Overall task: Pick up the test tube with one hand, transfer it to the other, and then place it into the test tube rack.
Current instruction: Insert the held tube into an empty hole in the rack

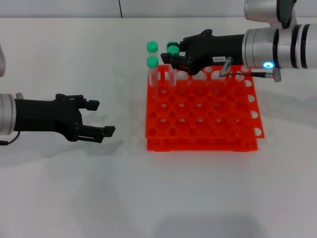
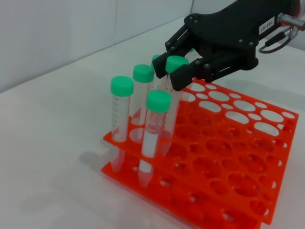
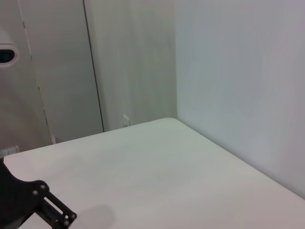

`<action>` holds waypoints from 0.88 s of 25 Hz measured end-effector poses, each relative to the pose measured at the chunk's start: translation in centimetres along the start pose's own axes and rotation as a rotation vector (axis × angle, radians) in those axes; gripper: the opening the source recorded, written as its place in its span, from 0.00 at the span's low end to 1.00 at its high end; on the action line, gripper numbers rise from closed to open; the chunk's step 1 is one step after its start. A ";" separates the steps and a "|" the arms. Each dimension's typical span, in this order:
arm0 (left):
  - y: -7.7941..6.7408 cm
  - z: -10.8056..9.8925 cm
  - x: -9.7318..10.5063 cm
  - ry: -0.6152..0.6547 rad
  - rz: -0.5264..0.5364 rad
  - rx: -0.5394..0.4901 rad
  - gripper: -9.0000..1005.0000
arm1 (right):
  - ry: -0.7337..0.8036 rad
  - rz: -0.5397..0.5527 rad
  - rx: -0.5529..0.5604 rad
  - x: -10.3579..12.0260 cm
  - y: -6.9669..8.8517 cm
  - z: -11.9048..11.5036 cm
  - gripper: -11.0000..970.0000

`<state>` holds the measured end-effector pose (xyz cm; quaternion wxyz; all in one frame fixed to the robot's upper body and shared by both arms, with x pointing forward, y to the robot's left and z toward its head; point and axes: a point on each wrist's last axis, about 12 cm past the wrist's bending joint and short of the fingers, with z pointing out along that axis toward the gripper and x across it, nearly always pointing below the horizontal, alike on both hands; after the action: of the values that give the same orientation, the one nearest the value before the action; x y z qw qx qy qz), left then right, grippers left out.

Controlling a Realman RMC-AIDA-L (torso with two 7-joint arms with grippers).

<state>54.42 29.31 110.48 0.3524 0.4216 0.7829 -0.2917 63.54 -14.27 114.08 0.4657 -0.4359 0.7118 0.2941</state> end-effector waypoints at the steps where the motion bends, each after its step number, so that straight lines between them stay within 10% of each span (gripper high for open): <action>1: 0.0 0.0 0.0 0.000 0.000 -0.002 0.88 | 0.000 -0.001 0.000 0.0 0.0 0.0 0.29; 22: 0.1 0.0 0.0 -0.001 0.000 -0.007 0.88 | 0.008 -0.029 -0.011 0.1 0.2 0.1 0.31</action>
<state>54.50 29.35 110.48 0.3542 0.4204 0.7838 -0.2889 63.36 -14.12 113.91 0.4648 -0.4497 0.7057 0.2895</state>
